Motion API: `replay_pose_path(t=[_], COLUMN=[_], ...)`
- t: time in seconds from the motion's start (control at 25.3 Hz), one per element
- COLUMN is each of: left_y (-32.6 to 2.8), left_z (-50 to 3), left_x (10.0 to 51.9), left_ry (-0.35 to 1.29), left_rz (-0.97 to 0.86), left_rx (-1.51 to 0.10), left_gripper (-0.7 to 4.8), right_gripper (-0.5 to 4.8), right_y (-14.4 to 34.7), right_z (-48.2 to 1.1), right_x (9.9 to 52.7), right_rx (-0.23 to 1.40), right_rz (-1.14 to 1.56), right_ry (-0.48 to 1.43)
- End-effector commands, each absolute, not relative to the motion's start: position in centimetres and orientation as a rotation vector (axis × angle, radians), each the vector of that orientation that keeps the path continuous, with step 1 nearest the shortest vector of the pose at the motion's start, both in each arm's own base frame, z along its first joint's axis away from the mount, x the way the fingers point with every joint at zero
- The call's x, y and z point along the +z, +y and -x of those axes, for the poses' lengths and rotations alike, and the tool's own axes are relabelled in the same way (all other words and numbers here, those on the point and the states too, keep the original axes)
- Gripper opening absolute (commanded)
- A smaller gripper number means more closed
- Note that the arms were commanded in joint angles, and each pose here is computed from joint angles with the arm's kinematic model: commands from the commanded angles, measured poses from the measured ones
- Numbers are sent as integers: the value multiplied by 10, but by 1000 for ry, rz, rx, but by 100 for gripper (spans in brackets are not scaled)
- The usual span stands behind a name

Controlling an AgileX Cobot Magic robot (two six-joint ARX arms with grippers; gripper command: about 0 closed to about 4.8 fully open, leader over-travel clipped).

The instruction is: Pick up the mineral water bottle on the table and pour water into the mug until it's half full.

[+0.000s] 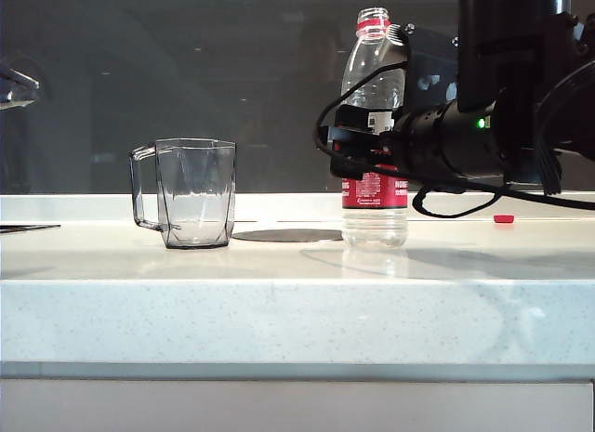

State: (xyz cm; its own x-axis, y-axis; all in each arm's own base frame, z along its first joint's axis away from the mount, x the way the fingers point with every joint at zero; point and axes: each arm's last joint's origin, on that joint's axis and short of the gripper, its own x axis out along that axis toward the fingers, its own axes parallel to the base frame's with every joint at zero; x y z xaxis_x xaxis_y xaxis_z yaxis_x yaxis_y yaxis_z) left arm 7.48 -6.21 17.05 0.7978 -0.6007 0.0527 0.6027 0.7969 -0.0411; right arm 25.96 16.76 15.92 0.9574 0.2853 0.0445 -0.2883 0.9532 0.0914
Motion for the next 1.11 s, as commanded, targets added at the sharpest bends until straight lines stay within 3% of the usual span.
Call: replay_pose_path(t=[0.04,0.28,0.63,1.11], left_y=[-62,-62,-62,-47], left_z=[-75,-75,-75,-85], left_x=[172,172,172,172], left_ry=[-52,-52,-52,-57], left_rz=[58,58,58,53], left_rx=[-647,-647,-642,-454], left_gripper=[-4,-4,-4,-4], right_gripper=[366,312,312,304], right_y=[168,168,168,180], right_z=[-260,-260,-260,-268], right_x=[162,163,164,200], right_rx=[291,292,293,290], right_rz=[-99,-100,-84,319], right_ry=[-50,-51,-66,-139])
